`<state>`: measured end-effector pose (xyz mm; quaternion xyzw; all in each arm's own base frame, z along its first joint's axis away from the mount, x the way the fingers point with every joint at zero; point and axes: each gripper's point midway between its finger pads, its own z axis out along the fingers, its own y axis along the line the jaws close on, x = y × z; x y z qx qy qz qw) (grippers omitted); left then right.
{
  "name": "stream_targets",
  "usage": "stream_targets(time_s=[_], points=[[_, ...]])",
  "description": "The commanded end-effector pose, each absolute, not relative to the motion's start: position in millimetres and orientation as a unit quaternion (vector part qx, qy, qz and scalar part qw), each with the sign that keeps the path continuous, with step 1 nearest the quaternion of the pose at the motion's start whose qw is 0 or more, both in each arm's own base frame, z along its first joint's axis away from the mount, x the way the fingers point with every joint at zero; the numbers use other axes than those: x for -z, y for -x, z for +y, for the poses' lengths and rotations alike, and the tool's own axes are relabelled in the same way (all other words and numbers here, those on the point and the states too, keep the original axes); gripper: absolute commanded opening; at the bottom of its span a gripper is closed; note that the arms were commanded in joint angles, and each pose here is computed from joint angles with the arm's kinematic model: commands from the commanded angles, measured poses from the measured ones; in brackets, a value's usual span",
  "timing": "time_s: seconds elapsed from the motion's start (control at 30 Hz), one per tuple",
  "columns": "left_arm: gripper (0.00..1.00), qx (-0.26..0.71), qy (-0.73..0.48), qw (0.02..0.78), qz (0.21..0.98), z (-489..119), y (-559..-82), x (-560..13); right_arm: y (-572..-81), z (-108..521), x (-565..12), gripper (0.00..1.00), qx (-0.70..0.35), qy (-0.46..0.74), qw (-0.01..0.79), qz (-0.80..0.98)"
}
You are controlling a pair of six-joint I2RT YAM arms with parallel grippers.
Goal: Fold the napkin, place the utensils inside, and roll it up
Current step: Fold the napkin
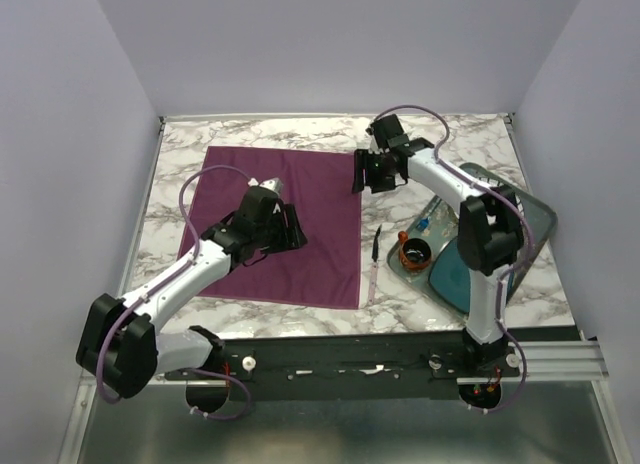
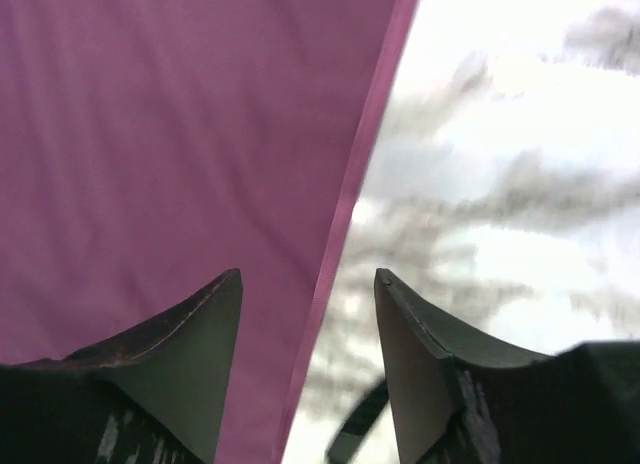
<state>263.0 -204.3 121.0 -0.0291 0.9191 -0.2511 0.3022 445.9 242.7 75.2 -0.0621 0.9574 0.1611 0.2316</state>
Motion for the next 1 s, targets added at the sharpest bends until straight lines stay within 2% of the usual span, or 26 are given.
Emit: stream_targets(time_s=[0.0, 0.27, 0.37, 0.47, 0.53, 0.67, 0.7, 0.73, 0.97], points=[[0.68, 0.215, 0.083, 0.335, 0.914, -175, -264, -140, -384, 263, -114, 0.68, -0.194, 0.131, 0.247, 0.940], [0.69, 0.144, 0.332, 0.342, 0.867, -46, -262, -137, -285, 304, -104, 0.68, -0.226, 0.203, 0.209, 0.929], [0.68, 0.158, 0.395, 0.321, 0.846, -22, -251, -123, -263, 324, -95, 0.65, -0.254, 0.220, 0.192, 0.922], [0.60, 0.160, 0.462, 0.285, 0.824, 6, -238, -98, -273, 325, -83, 0.60, -0.236, 0.210, 0.199, 0.928], [0.50, 0.133, 0.498, 0.266, 0.814, 23, -225, -81, -286, 321, -78, 0.54, -0.211, 0.208, 0.214, 0.931], [0.50, 0.093, 0.538, 0.290, 0.786, 48, -223, -87, -291, 329, -72, 0.51, -0.220, 0.203, 0.203, 0.932], [0.51, 0.040, 0.555, 0.301, 0.774, 68, -216, -83, -289, 333, -74, 0.51, -0.233, 0.207, 0.201, 0.929], [0.54, 0.026, 0.565, 0.297, 0.769, 73, -212, -81, -288, 333, -74, 0.51, -0.235, 0.208, 0.199, 0.928], [0.55, -0.020, 0.625, 0.289, 0.724, 110, -198, -76, -285, 322, -69, 0.51, -0.223, 0.211, 0.202, 0.930]])
